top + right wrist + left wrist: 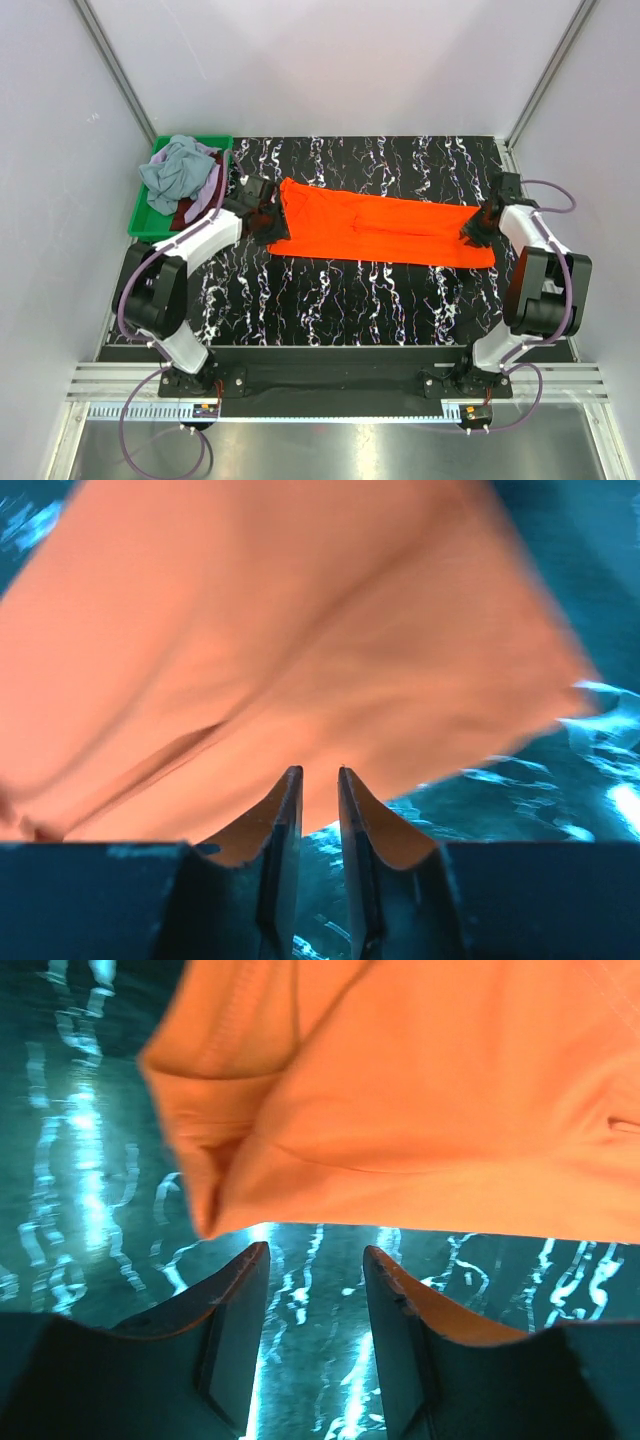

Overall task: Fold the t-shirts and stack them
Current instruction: Fold the tshirt

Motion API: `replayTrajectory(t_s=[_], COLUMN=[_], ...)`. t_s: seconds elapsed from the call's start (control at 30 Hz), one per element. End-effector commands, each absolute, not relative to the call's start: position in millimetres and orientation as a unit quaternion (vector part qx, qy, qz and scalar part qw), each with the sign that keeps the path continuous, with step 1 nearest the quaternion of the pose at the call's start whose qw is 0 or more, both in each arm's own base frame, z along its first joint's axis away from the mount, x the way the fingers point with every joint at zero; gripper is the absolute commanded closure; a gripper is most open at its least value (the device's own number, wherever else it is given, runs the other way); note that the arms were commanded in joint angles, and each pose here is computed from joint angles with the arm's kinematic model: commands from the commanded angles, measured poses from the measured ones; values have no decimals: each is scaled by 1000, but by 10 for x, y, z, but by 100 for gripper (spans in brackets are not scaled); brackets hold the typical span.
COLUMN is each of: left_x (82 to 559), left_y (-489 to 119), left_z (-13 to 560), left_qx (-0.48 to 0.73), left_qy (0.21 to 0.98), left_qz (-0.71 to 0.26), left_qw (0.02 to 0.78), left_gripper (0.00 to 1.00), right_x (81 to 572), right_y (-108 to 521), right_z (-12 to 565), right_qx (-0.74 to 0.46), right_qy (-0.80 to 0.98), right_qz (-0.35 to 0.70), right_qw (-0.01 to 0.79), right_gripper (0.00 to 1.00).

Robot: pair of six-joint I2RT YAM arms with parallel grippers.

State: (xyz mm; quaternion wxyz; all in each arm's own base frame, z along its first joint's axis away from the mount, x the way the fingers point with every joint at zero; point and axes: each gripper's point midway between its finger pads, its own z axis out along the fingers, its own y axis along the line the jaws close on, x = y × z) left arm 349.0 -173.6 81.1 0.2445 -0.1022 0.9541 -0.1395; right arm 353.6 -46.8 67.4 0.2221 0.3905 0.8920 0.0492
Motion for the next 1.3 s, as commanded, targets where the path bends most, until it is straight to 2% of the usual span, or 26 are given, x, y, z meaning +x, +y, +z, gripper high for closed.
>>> replayTrajectory(t_s=[0.0,0.17,0.47,0.5,0.57,0.7,0.73,0.83,0.93,1.1,1.27], left_x=[3632,3777,4377,4585,4670,5046,5237,5365,5324,5092,4989], left_y=[-1946,-1751,-1482,-1526,-1464,-1321,-1370,-1420,-1576,-1715,-1863], left_z=[718,283,201,344,239,361,569,781,1327,1410,1039], left_qx=[-115,-151,-179,-180,-183,-191,-192,-182,-161,-139,-129], left_qy=[945,957,956,951,956,952,945,939,918,908,920], left_qz=[-193,-126,-68,-78,-62,-46,-67,-99,-161,-196,-221], left_qw=[239,211,221,239,222,236,257,276,326,342,296], left_gripper=[53,52,50,50,50,48,48,47,45,43,43], right_x=[3939,4118,4060,4063,4097,4203,4252,4315,4327,4243,4098], right_y=[24,242,375,346,244,87,68,-9,-13,-27,-83], right_z=[858,964,1245,1243,1185,1121,1080,931,783,531,267], right_qx=[284,237,227,226,227,223,222,224,233,246,264], right_qy=[920,934,925,926,929,932,934,940,943,946,946], right_qz=[118,109,128,120,91,48,41,18,15,4,-5], right_qw=[244,243,275,278,279,282,277,256,236,209,186], right_gripper=[73,74,68,67,62,56,56,57,59,58,60])
